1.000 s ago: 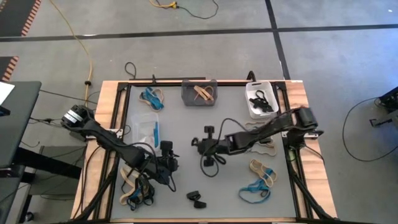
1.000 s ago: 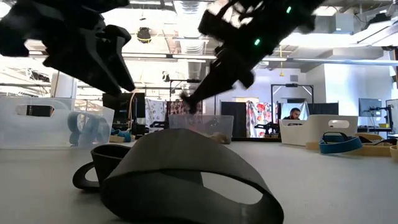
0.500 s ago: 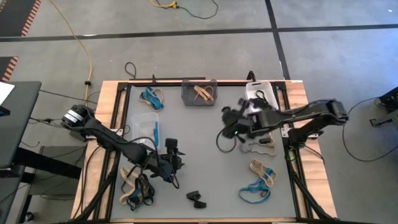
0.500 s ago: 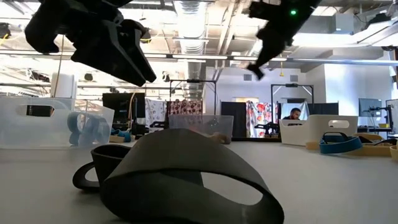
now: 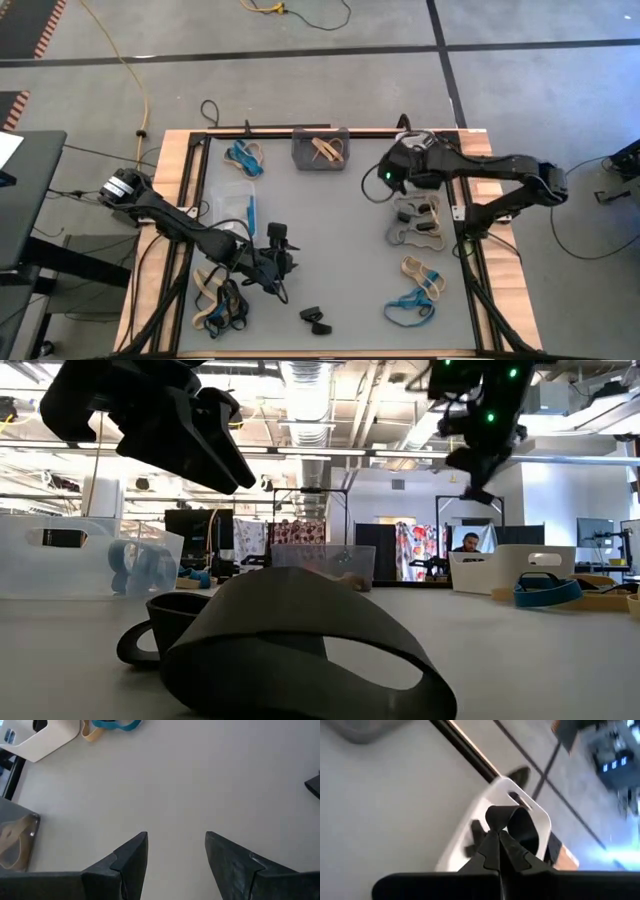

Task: Sort rubber bands into baskets
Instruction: Put the black rubber band into the white bin

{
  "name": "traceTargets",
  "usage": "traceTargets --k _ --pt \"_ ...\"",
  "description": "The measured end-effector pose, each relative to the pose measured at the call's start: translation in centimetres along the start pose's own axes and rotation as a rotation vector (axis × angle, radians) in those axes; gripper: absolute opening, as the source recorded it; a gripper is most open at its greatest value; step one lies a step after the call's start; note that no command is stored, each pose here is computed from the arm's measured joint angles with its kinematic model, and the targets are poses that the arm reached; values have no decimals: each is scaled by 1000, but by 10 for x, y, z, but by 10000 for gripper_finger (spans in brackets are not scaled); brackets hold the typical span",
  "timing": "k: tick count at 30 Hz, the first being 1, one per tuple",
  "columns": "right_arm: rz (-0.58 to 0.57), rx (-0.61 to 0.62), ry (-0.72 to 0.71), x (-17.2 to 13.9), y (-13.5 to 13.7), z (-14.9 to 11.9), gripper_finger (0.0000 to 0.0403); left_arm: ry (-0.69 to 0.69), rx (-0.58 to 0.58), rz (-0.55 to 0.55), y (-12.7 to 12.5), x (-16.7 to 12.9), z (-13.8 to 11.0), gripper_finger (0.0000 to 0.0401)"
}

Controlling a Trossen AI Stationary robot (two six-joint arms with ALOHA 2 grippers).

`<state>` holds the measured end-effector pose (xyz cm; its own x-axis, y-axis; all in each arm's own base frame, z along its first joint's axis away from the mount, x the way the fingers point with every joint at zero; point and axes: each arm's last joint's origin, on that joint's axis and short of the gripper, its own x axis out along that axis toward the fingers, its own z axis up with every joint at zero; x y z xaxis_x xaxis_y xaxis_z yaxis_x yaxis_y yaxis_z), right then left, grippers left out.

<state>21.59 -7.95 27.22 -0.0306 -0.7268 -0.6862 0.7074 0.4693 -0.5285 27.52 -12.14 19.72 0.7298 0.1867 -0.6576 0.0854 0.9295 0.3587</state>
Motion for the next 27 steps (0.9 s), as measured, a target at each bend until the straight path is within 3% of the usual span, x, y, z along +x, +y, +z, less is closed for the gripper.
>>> traceTargets --k 5,15,20,27 --pt "-13 42 132 27 -19 -3 22 1 0 -22 -1 0 0 190" --pt "92 96 299 68 -39 -15 30 1 -2 -24 -1 0 0 190" --pt "157 109 324 79 -42 -19 43 1 -9 -50 -1 0 0 190" --pt "156 120 318 84 -40 -23 91 -13 -30 -122 -4 0 2 190"
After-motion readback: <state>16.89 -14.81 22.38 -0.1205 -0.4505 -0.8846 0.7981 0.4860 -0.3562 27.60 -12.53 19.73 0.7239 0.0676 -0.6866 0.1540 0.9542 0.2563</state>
